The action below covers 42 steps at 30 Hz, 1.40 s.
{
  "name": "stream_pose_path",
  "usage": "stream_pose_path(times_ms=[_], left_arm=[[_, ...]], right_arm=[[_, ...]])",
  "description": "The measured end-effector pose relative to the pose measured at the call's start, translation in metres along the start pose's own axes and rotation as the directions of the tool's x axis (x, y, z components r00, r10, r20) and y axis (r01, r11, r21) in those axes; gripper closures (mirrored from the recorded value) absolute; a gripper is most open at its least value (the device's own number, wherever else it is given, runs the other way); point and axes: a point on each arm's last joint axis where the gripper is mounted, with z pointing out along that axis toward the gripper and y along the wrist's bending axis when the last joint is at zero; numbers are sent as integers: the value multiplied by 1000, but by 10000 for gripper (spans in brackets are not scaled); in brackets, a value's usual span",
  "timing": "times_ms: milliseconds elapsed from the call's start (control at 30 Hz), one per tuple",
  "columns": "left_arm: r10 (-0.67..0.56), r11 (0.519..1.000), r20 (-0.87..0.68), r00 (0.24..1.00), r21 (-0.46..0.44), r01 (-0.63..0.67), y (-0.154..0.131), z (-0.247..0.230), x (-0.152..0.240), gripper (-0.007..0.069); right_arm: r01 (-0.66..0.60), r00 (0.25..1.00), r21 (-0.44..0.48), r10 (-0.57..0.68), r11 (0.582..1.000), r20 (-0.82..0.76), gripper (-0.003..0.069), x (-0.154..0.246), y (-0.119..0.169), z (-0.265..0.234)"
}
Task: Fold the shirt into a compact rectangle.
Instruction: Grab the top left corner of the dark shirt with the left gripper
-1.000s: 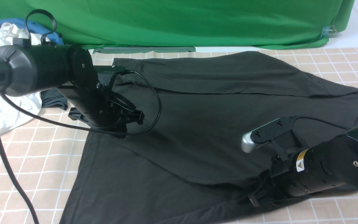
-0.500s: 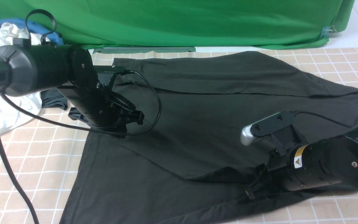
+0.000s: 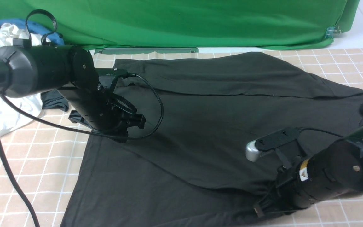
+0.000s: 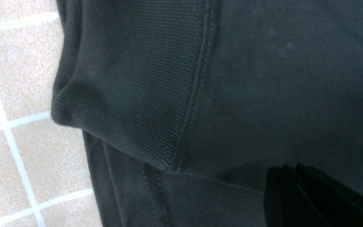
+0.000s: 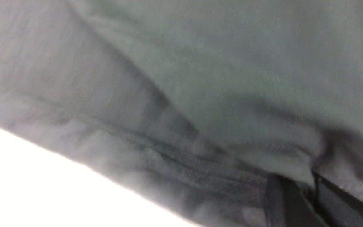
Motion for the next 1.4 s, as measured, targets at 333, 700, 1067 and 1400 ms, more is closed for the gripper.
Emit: stream_pose_path(times_ms=[333,700,1067,1400], left_arm=[[0,1000,0,1000,0,0,0,0,0,606],[-32,999,60,998,-10,33,7,-11,-11,606],[-76,996,257,963,-34,88,35,-65,-84,606],[-155,987,173,973,-19,160,46,-21,-136,596]], right_arm=[[-54,988,5,54,999,-146,589,19,4,-21],[-105,961,39,111,994,-254,398,29,2,-24],[-75,989,-4,74,997,-125,490,28,4,-54],[-57,996,-52,60,997,65,622,28,6,-89]])
